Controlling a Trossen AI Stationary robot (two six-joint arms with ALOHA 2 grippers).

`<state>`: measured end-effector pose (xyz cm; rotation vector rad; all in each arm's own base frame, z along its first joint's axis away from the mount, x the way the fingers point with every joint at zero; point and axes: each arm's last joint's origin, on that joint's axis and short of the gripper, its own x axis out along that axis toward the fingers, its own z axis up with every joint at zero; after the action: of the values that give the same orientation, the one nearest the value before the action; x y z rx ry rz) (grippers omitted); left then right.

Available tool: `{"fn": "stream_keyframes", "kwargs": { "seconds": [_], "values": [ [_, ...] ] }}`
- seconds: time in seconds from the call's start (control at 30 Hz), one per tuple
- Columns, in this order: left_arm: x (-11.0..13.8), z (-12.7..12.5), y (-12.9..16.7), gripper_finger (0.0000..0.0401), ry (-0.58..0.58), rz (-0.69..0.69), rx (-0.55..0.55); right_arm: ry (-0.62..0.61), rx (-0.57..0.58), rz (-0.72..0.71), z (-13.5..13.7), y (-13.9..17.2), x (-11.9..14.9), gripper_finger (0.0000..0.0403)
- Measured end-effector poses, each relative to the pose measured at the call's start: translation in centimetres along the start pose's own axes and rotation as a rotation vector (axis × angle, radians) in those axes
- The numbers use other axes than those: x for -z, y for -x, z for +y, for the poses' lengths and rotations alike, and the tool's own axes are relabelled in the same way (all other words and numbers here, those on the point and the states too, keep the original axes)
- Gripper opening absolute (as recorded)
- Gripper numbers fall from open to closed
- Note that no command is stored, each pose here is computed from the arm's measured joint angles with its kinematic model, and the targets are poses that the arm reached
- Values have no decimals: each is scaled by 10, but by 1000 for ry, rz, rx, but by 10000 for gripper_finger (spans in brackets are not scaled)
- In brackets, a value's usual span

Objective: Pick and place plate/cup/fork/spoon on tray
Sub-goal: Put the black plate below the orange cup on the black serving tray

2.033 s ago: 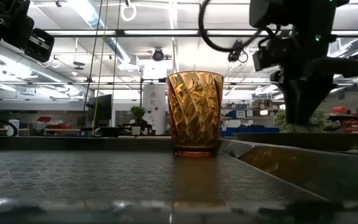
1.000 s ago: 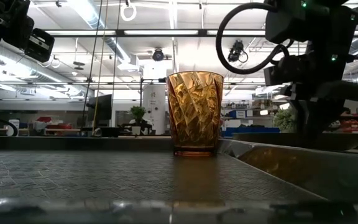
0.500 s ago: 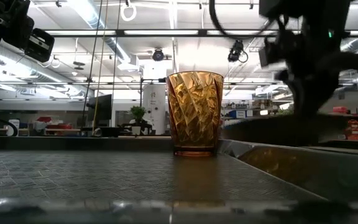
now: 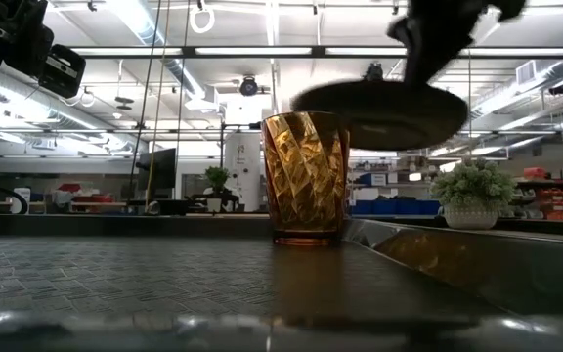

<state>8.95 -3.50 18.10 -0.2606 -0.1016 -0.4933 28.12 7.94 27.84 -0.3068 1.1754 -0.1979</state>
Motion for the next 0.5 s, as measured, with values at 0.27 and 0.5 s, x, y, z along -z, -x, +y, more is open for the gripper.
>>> {"fn": "stream_keyframes", "kwargs": {
  "seconds": [0.27, 0.5],
  "values": [
    [0, 0, 0, 142, 0, 0, 0, 256, -14, -226, 15, 11, -22, 10],
    [1, 0, 0, 142, 1, 5, -2, 423, -31, -346, 31, 5, -45, 11]
  ]
}}
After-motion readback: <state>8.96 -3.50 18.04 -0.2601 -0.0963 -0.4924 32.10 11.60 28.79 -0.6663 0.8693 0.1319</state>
